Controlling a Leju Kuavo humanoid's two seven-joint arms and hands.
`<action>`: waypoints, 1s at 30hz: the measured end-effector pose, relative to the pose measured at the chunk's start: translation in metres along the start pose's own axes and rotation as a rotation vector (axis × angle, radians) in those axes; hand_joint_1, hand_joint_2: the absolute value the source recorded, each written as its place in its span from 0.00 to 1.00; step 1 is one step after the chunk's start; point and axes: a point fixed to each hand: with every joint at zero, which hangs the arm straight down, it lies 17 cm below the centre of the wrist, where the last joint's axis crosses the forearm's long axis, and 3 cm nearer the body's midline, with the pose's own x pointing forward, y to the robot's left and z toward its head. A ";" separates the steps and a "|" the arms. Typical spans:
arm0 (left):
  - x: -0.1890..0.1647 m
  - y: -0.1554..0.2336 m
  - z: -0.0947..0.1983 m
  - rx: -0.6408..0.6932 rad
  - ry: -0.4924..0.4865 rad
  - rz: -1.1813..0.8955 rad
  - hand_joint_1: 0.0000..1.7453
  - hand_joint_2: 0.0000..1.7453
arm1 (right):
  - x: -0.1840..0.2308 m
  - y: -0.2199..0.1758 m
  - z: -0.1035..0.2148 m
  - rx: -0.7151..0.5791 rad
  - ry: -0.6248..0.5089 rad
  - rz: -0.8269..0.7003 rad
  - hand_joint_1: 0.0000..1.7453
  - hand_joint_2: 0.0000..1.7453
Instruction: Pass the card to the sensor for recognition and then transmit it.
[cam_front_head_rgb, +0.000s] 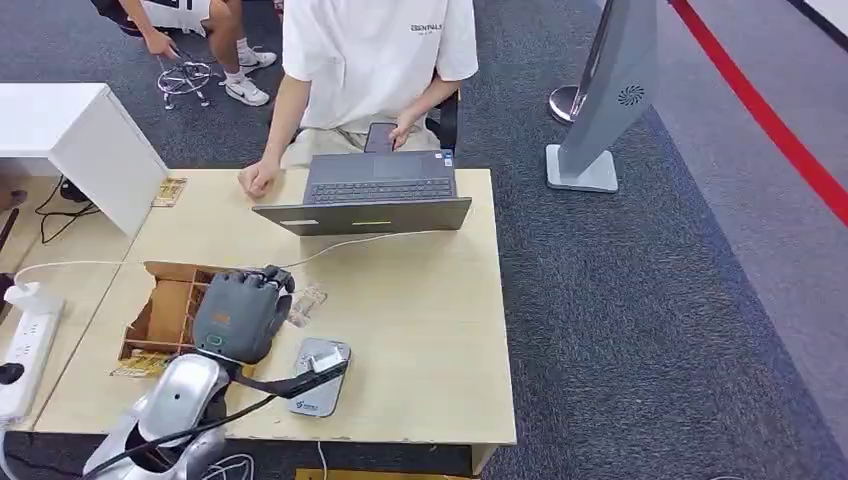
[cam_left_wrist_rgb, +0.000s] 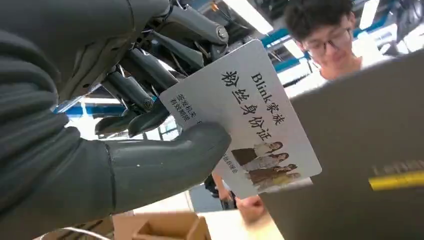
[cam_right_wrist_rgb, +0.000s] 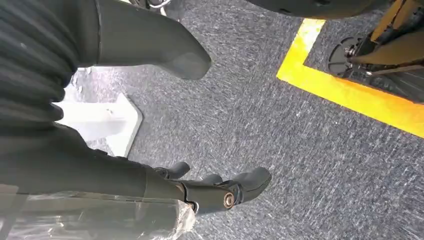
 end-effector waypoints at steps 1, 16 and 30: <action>0.003 -0.006 0.002 -0.020 -0.004 0.005 1.00 1.00 | 0.000 0.000 0.000 0.000 -0.002 0.000 0.00 1.00; 0.042 -0.061 0.037 -0.217 -0.087 0.027 1.00 1.00 | -0.001 0.001 0.000 -0.001 -0.001 -0.015 0.00 1.00; 0.031 -0.088 0.058 -0.320 -0.039 -0.052 1.00 1.00 | -0.003 -0.002 0.000 -0.014 0.011 -0.037 0.00 1.00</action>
